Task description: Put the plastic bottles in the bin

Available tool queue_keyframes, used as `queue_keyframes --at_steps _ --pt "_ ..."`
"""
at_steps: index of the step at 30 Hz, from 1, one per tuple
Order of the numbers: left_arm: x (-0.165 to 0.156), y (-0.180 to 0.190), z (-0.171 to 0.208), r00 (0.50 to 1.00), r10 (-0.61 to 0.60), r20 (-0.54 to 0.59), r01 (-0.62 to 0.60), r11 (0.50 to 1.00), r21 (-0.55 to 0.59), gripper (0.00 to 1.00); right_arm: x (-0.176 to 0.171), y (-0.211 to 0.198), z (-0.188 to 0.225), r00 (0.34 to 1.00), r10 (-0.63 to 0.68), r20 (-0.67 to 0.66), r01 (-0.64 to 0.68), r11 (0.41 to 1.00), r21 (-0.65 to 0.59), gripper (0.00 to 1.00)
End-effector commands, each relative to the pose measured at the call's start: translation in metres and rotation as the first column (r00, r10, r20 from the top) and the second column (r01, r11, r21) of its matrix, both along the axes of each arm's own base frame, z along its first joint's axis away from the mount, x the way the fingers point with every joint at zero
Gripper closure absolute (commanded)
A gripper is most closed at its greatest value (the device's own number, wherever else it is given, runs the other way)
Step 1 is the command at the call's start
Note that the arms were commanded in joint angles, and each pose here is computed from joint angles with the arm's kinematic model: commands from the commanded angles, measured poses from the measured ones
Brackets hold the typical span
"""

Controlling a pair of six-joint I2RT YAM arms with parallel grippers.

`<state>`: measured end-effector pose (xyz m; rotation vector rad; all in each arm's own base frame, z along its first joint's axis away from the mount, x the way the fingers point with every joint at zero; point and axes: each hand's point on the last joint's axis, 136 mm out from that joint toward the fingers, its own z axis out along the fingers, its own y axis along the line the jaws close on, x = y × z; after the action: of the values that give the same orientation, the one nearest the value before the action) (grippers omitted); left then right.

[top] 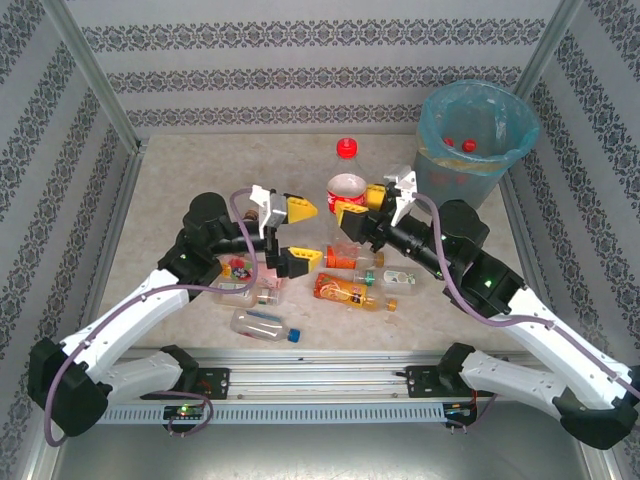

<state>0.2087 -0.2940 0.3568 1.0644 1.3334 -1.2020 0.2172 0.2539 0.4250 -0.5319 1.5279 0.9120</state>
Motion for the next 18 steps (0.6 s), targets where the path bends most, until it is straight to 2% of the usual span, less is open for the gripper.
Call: queue_keyframes --at_steps 1,9,11,14,18 --pt "-0.017 -0.01 0.016 0.994 -0.081 0.073 0.082 0.996 -0.017 0.0 -0.02 0.017 0.028 0.984 0.161 0.071 -0.17 0.976 0.135 0.51" --pt "-0.021 -0.016 0.02 0.995 -0.075 0.062 0.077 0.996 -0.039 0.02 -0.027 0.032 0.026 0.968 0.243 0.07 -0.252 0.945 0.21 0.52" --pt "-0.02 -0.014 0.023 0.996 -0.056 0.07 0.06 0.996 -0.062 0.09 -0.029 0.034 0.025 0.965 0.253 0.066 -0.261 0.942 0.209 0.52" --pt "-0.018 -0.012 0.025 0.997 -0.03 0.077 0.036 0.996 -0.078 0.25 -0.031 0.036 0.025 0.964 0.259 0.066 -0.267 0.942 0.205 0.51" --pt "-0.016 -0.011 0.024 0.997 -0.013 0.082 0.018 0.998 -0.061 0.39 -0.033 0.032 0.025 0.966 0.248 0.068 -0.256 0.946 0.199 0.45"
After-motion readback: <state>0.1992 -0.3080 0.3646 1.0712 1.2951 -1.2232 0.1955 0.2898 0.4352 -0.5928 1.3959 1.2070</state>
